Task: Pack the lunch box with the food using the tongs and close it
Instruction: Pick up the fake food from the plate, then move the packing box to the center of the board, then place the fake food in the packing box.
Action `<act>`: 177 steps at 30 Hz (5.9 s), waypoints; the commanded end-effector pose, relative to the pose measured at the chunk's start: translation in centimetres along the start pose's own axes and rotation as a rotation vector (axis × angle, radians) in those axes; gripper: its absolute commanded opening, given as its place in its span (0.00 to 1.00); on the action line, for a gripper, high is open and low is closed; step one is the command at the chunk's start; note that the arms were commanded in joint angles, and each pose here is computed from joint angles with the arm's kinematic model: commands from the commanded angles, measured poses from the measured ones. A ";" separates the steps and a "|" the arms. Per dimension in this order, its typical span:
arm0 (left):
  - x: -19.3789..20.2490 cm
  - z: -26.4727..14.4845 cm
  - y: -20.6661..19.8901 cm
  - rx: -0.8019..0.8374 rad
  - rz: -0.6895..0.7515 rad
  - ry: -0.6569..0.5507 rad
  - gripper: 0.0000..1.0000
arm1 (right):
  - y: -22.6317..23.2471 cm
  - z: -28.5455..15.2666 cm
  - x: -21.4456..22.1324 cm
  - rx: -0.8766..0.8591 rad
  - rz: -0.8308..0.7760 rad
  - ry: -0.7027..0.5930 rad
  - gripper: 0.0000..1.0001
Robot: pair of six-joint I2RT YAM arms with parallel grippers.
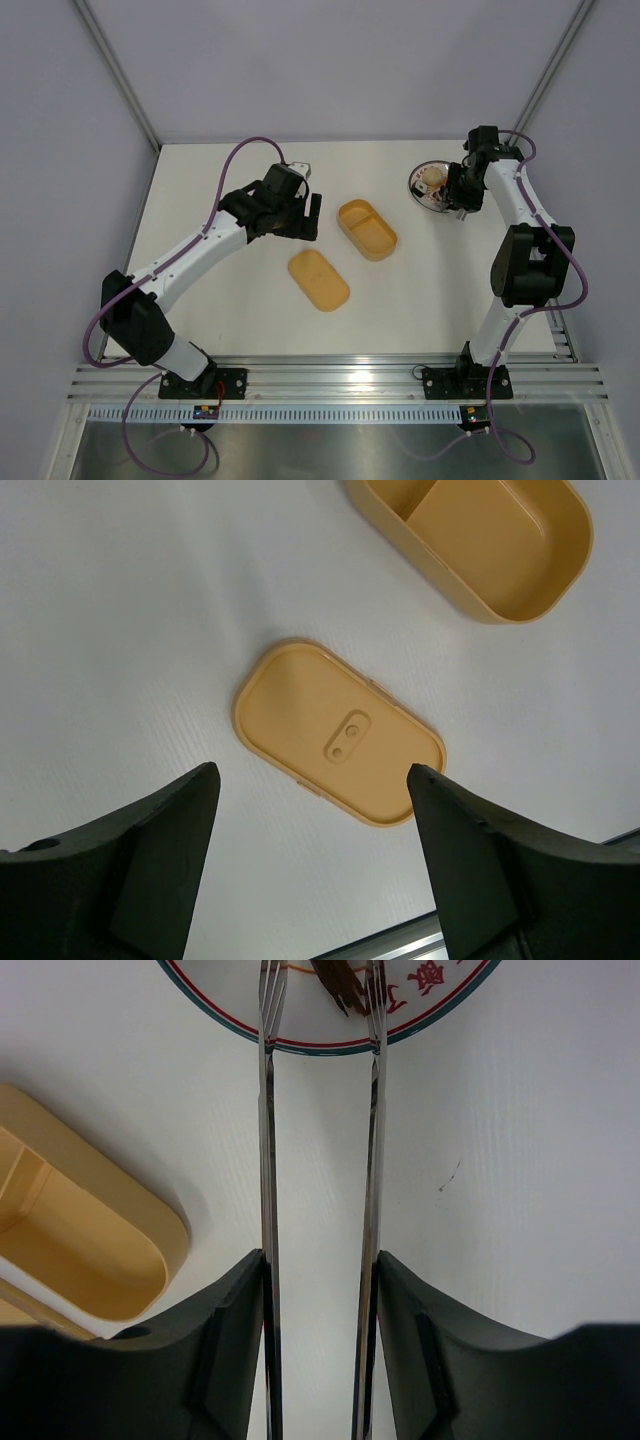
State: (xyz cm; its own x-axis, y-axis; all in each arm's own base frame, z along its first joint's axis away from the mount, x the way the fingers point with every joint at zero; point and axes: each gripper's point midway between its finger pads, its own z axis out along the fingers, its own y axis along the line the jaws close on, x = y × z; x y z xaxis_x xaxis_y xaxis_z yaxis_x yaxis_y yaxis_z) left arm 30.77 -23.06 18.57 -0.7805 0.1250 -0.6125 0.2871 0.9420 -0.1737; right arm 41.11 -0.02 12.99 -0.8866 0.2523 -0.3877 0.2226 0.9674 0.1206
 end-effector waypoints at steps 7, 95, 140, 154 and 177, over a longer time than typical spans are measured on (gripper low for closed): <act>-1.8 -0.8 -0.5 0.028 -0.017 -0.054 0.80 | 2.0 -1.4 -0.8 -0.109 -0.024 -0.049 0.52; 2.3 10.6 -10.4 0.325 -0.061 0.205 0.76 | 2.4 -11.4 -2.6 -0.085 -0.002 -0.288 0.00; -5.4 15.2 -17.2 0.500 0.090 0.083 0.80 | 1.9 -14.4 0.3 -0.094 0.022 -0.290 0.00; -5.8 4.9 -9.6 0.331 0.067 -0.009 0.80 | 6.4 -14.0 0.4 -0.144 -0.046 -0.286 0.00; -4.6 -0.2 -0.8 0.137 -0.082 -0.054 0.81 | 16.3 -9.9 3.5 -0.198 -0.104 -0.215 0.00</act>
State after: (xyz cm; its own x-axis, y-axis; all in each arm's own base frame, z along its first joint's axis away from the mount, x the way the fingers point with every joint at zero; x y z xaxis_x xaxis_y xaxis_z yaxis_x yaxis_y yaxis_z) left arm 33.87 -25.09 20.80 -0.7928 0.0525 -0.6073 0.3121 0.8907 -0.3305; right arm 36.05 15.69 21.04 -0.8388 0.1043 -0.5344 -0.0152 0.9766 0.2145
